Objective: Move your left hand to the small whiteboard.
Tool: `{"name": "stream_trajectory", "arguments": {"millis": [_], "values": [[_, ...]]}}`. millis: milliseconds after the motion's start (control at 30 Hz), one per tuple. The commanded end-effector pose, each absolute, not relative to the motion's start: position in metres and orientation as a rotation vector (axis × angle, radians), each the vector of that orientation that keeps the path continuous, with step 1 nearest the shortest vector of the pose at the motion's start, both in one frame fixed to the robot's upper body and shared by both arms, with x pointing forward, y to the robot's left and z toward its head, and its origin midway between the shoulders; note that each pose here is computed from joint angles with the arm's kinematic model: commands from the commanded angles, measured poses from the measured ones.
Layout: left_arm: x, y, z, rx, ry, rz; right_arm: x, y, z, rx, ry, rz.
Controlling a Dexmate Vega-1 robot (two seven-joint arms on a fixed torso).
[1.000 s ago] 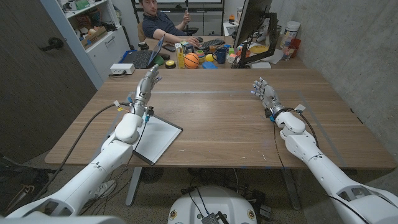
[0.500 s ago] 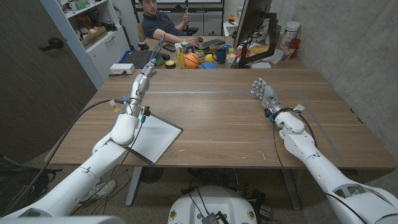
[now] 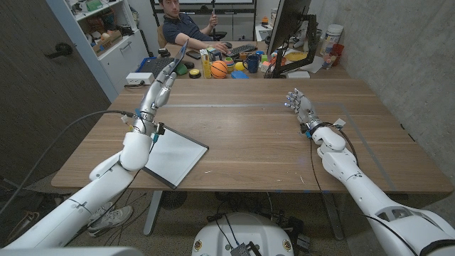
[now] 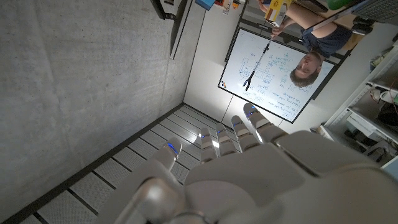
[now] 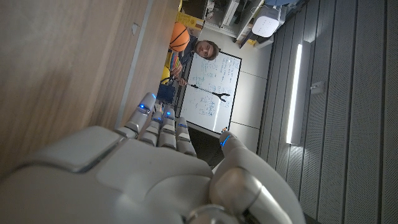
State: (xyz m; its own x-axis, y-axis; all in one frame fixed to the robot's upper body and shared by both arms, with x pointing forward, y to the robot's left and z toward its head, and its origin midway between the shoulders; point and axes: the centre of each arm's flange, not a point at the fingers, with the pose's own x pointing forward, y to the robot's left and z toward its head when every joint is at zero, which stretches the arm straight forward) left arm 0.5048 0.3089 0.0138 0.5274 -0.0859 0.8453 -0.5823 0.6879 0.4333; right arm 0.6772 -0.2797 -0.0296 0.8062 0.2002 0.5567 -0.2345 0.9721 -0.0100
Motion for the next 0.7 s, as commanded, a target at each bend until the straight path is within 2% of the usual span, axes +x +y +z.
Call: {"name": "stream_trajectory", "arguments": {"millis": [33,700], "values": [[0.465,0.304,0.018,1.132,-0.989,0.572,0.681,-0.272,-0.026,0.062,-0.586,0.237],[0.447,0.291,0.012,1.520,-0.841,0.778,0.674,-0.270,-0.025,0.078,-0.577,0.225]]}}
